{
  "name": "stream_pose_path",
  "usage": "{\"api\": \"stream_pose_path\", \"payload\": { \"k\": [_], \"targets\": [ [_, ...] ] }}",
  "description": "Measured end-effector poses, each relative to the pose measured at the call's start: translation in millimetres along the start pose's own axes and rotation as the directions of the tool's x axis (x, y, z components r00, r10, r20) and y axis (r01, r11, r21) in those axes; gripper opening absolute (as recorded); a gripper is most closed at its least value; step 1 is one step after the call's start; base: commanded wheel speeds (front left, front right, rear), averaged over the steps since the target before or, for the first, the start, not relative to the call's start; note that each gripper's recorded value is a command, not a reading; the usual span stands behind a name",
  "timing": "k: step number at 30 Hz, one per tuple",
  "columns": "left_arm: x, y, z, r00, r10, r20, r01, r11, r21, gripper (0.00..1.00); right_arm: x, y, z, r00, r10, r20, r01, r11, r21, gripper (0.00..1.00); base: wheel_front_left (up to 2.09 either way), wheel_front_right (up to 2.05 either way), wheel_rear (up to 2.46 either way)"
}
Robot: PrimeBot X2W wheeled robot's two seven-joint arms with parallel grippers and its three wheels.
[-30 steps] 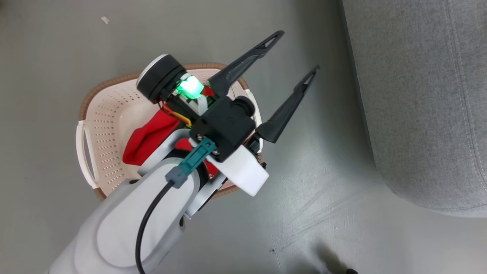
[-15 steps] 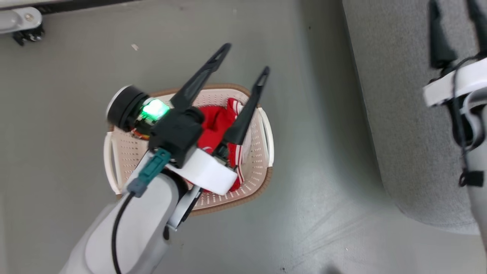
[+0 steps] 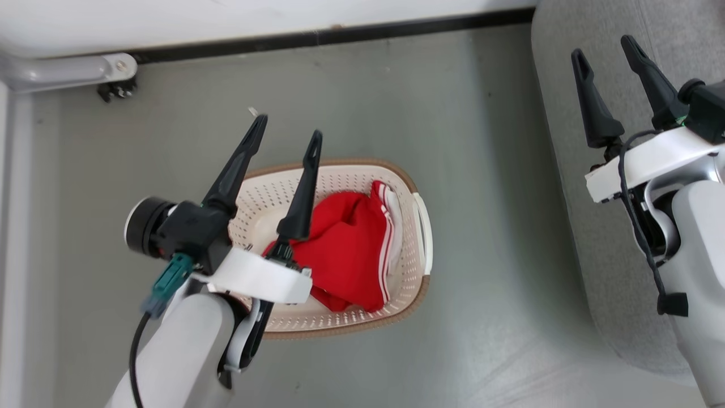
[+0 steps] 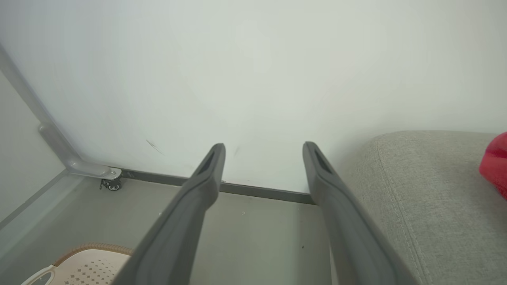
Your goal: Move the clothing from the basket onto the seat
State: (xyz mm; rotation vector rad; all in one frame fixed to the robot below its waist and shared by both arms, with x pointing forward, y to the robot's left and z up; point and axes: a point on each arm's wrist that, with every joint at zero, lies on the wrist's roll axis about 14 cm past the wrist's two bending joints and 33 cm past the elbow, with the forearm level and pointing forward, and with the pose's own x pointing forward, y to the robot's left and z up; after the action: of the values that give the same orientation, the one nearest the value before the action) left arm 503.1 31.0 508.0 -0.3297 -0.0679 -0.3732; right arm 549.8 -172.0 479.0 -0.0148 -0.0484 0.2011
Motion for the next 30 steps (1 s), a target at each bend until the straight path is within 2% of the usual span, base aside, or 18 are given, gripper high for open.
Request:
{"api": "stream_pose_path", "payload": {
  "k": [7,17,30],
  "targets": [
    [-27,25,14,0.994,0.108,0.030,-0.109,0.994,0.006,1.00,-7,17,34,0.996,0.043,0.084,-0.043,0.999,-0.003,1.00,0.00,0.00,0.00],
    [-69,62,42,0.966,0.244,0.081,-0.248,0.968,0.042,1.00,-37,29,47,0.993,0.052,0.105,-0.053,0.999,0.007,1.00,0.00,0.00,0.00],
    [-117,77,55,0.942,0.325,0.090,-0.333,0.938,0.099,1.00,-69,38,78,0.982,0.030,0.185,-0.037,0.999,0.033,1.00,0.00,0.00,0.00]
  ]
}}
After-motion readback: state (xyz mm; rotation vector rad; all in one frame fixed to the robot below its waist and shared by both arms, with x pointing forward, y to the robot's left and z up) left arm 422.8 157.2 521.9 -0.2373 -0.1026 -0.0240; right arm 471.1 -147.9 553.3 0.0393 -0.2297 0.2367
